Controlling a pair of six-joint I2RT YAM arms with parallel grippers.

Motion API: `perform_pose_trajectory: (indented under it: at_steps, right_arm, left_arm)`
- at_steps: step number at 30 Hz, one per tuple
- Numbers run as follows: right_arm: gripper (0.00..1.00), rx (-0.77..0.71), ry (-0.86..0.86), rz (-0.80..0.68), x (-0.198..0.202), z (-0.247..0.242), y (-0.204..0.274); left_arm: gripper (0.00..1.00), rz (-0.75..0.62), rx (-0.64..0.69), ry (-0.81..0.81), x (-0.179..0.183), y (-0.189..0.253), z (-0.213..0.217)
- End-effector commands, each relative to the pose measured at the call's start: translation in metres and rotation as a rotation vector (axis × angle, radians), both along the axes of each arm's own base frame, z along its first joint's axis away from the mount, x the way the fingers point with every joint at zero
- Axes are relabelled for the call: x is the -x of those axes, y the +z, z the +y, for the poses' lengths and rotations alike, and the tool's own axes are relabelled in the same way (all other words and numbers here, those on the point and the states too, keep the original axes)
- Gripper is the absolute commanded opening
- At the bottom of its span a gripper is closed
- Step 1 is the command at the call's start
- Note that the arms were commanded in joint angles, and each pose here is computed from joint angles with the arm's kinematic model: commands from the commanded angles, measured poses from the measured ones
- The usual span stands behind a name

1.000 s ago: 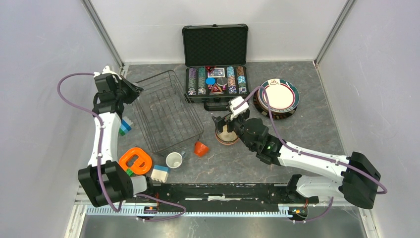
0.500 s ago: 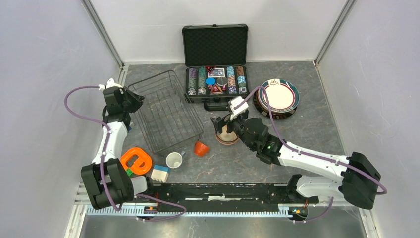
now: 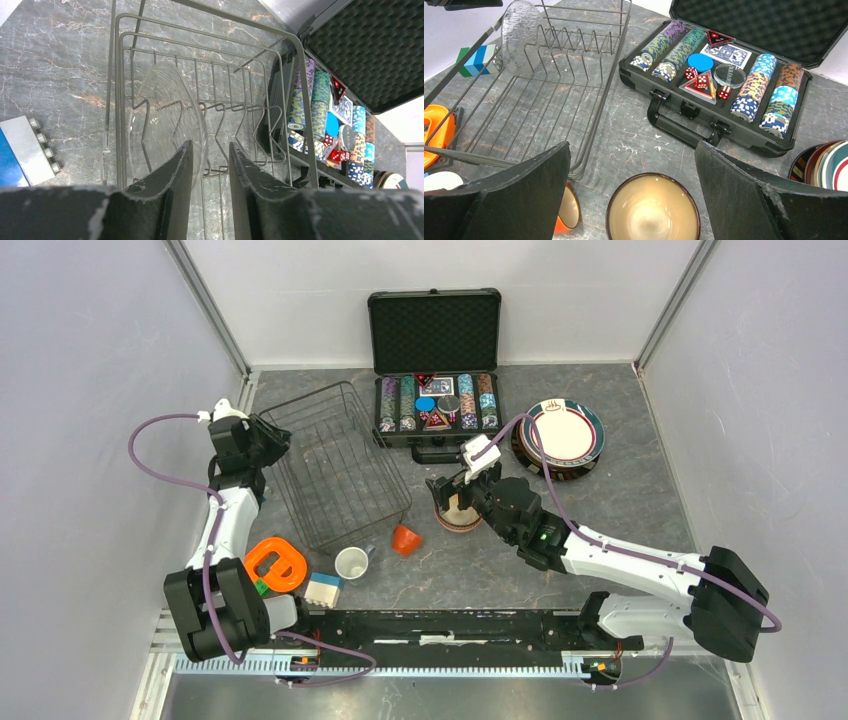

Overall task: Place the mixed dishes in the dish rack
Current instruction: Insert the plate into the dish rack.

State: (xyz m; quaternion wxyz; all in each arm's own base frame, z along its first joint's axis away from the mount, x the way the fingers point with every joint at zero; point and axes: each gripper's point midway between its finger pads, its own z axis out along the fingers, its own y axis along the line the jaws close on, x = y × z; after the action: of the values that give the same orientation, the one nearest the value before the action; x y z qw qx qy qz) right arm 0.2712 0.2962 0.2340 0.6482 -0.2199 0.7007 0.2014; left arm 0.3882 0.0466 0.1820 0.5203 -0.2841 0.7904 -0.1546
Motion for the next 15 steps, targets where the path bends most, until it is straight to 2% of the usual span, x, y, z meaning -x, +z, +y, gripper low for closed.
perform_pose_trajectory:
  at_steps: [1,4,8,12,15]
  right_arm:
    - [0.98,-0.037,0.000,-0.008,-0.001,0.000,0.008]
    - [0.98,-0.032,-0.002,-0.005,-0.001,-0.001,0.007]
    - [0.98,-0.030,-0.016,-0.004,-0.003,-0.004,0.007]
    - [0.98,-0.023,-0.050,0.003,-0.008,-0.010,0.007]
    - [0.98,-0.011,-0.093,0.010,-0.016,-0.018,0.009]
  left_arm:
    - [0.38,0.012,-0.050,0.008,0.001,0.001,0.008]
    - [0.38,0.018,-0.044,0.004,0.002,0.000,0.006]
    - [0.42,0.014,-0.049,0.009,0.005,0.005,0.007]
    - [0.54,-0.002,-0.066,0.013,0.012,0.020,0.007]
    - [0.68,0.010,-0.081,0.044,0.020,0.029,0.011]
